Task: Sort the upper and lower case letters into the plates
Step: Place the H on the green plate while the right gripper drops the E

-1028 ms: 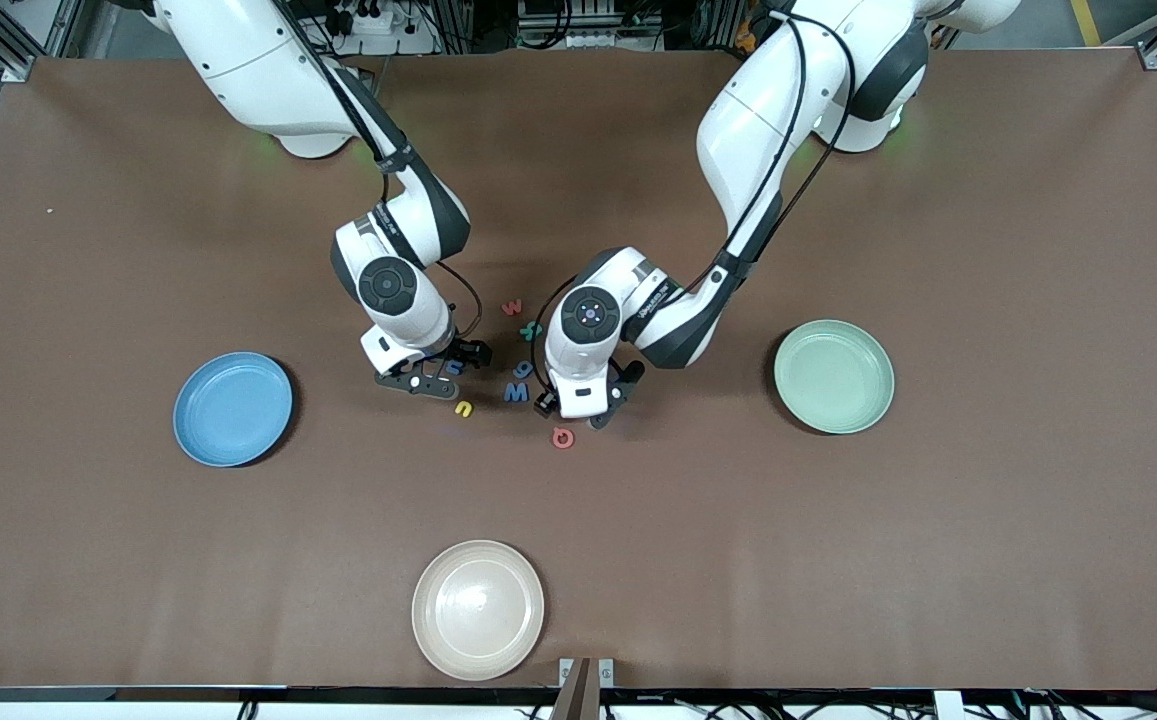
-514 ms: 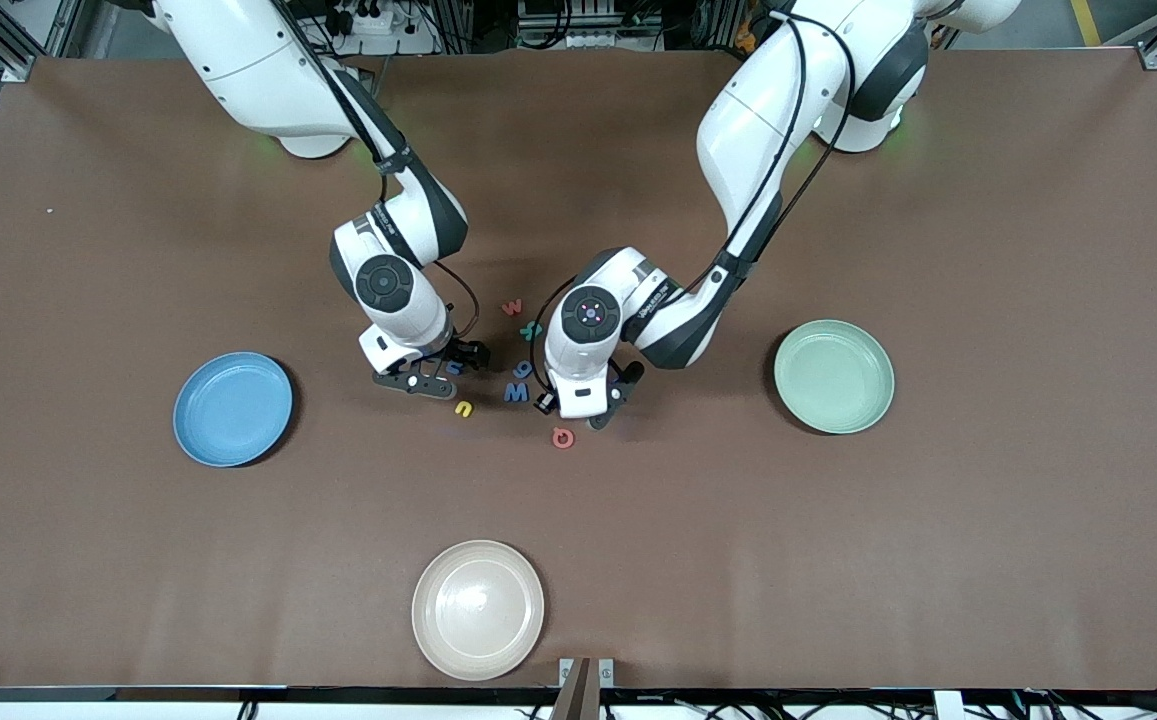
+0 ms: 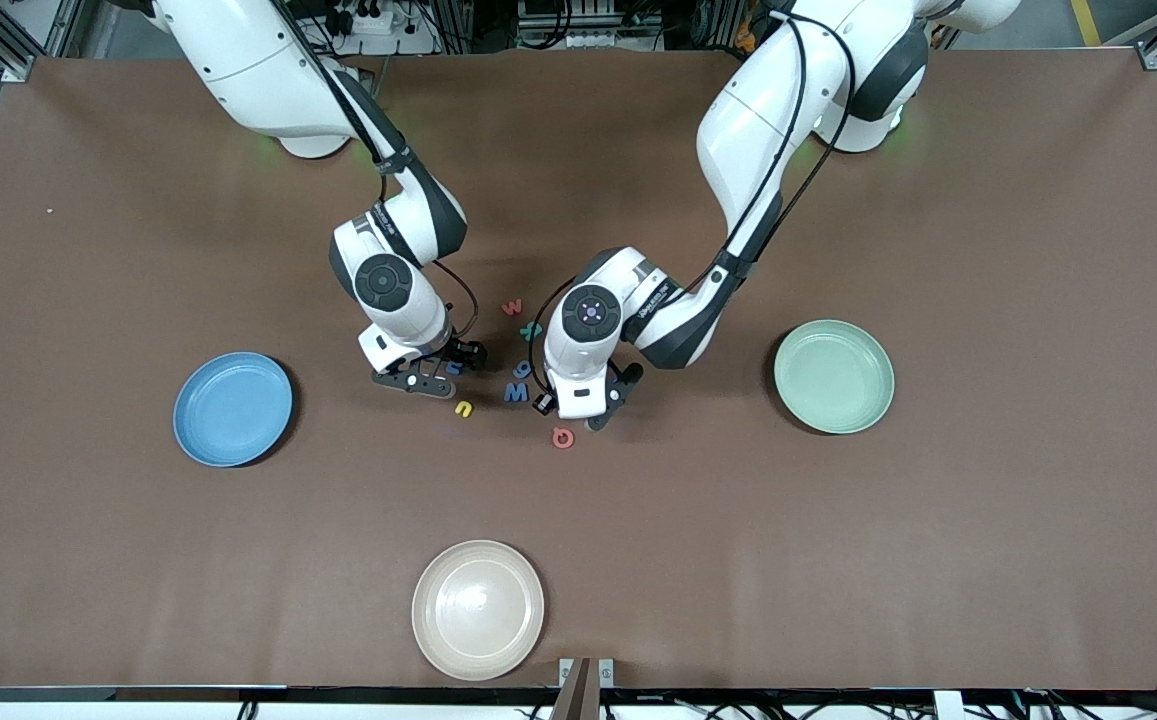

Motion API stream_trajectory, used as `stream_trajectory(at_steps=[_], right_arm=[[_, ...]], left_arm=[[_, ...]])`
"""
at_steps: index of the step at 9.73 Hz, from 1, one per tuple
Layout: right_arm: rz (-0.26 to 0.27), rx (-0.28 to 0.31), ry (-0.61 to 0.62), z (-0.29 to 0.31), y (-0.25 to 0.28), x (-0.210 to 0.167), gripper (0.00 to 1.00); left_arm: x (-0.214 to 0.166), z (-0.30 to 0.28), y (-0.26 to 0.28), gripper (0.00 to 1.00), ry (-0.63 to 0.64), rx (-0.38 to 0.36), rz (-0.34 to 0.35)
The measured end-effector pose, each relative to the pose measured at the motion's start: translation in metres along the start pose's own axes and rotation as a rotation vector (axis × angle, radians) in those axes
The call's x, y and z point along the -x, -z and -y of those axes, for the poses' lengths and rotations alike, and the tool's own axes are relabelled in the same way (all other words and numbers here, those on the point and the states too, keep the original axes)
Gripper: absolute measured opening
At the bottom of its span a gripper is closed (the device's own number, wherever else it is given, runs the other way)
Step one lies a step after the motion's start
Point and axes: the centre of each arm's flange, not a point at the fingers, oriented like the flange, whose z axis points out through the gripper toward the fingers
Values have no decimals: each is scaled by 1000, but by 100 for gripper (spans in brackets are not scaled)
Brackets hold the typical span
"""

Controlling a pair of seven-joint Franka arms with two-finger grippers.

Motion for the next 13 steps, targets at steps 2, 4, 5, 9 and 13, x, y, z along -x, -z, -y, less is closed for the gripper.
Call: stream_trajectory(at_steps=[2, 4, 5, 9, 13], right_arm=[[-8, -6, -5, -1, 4, -3, 41], [-10, -9, -12, -4, 5, -6, 27], [-11, -9, -14, -5, 6, -7, 27], [-14, -9, -30, -36, 36, -34, 27], [54, 23, 71, -157, 67, -95, 27]], left_arm=[[0, 0, 1, 36, -1, -9, 0], [-4, 2, 4, 33, -20, -64, -4], [-9, 3, 8, 33, -39, -87, -4], [-66, 1, 57, 33, -145, -169, 25], [-160, 36, 85, 33, -262, -317, 84]])
